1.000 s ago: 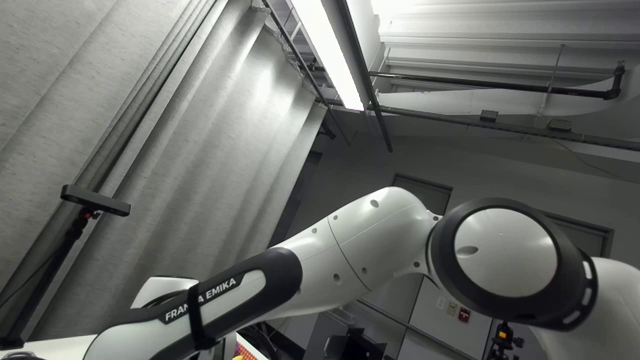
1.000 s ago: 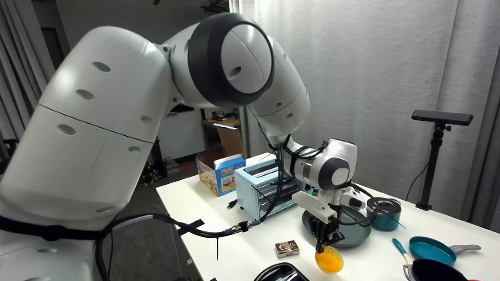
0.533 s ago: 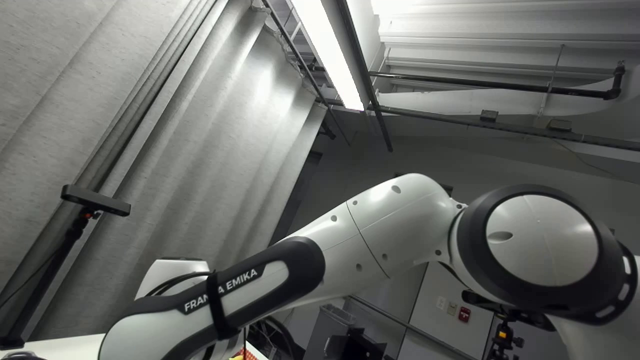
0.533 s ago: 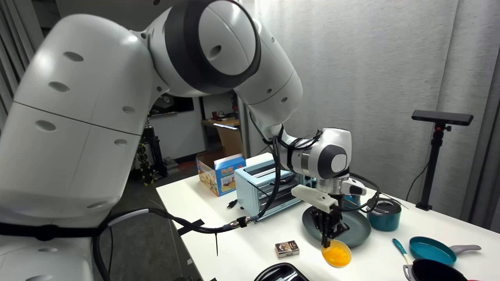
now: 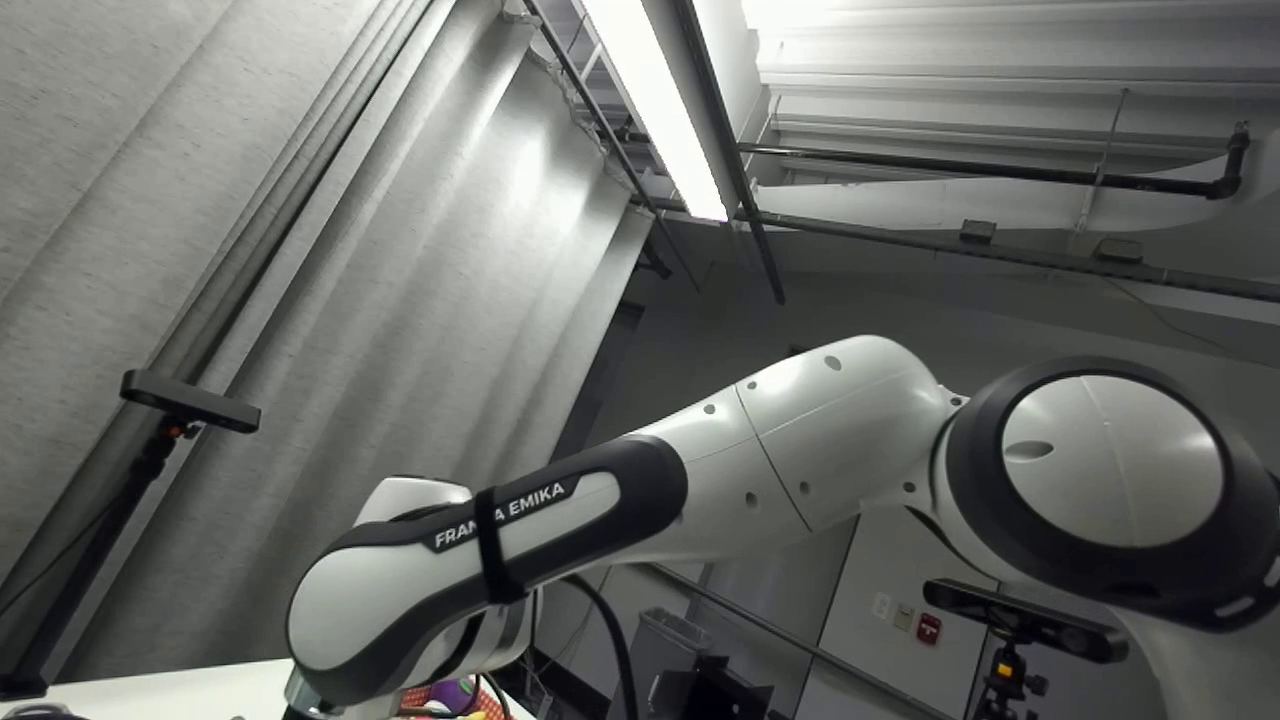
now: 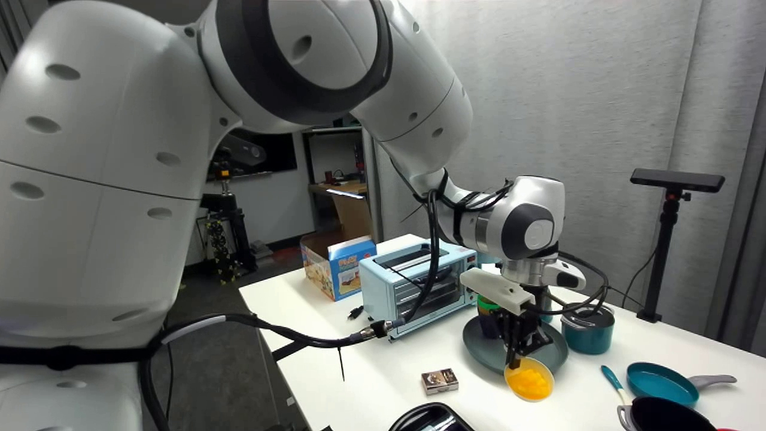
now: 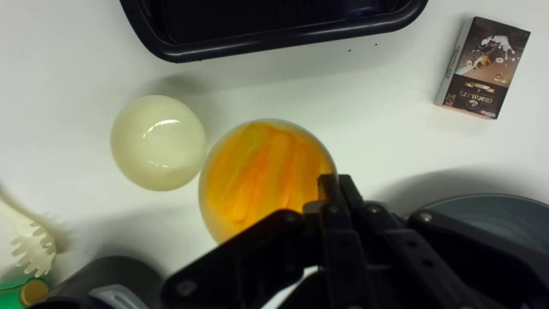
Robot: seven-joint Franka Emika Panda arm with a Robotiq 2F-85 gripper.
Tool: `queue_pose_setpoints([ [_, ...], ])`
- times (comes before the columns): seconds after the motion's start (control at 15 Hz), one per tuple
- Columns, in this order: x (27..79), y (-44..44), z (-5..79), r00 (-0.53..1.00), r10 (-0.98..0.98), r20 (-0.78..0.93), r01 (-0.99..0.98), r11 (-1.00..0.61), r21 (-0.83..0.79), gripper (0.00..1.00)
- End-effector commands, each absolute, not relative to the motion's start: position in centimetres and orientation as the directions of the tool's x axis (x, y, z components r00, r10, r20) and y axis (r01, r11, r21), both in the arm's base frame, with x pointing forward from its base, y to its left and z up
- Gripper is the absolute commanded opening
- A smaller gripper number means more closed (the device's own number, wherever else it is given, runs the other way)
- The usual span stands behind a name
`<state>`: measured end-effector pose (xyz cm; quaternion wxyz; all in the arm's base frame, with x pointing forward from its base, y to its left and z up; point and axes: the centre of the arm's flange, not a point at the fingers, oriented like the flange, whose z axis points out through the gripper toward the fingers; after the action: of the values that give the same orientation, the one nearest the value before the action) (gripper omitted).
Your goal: Pour the content from the cup
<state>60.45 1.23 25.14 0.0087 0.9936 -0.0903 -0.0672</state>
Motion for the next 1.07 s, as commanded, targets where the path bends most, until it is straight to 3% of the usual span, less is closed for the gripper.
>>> queue_pose_setpoints([
  [0.0, 59.8, 0.6, 26.8, 0.967, -0.204, -0.154, -0.214, -0.976, -0.048, 0.01],
  [0.73, 59.9, 0.2, 27.2, 0.943, -0.304, -0.138, -0.315, -0.947, -0.067, 0.01],
  [1.0, 59.0, -6.1, 26.2, 0.942, -0.304, -0.141, -0.318, -0.943, -0.094, 0.01],
])
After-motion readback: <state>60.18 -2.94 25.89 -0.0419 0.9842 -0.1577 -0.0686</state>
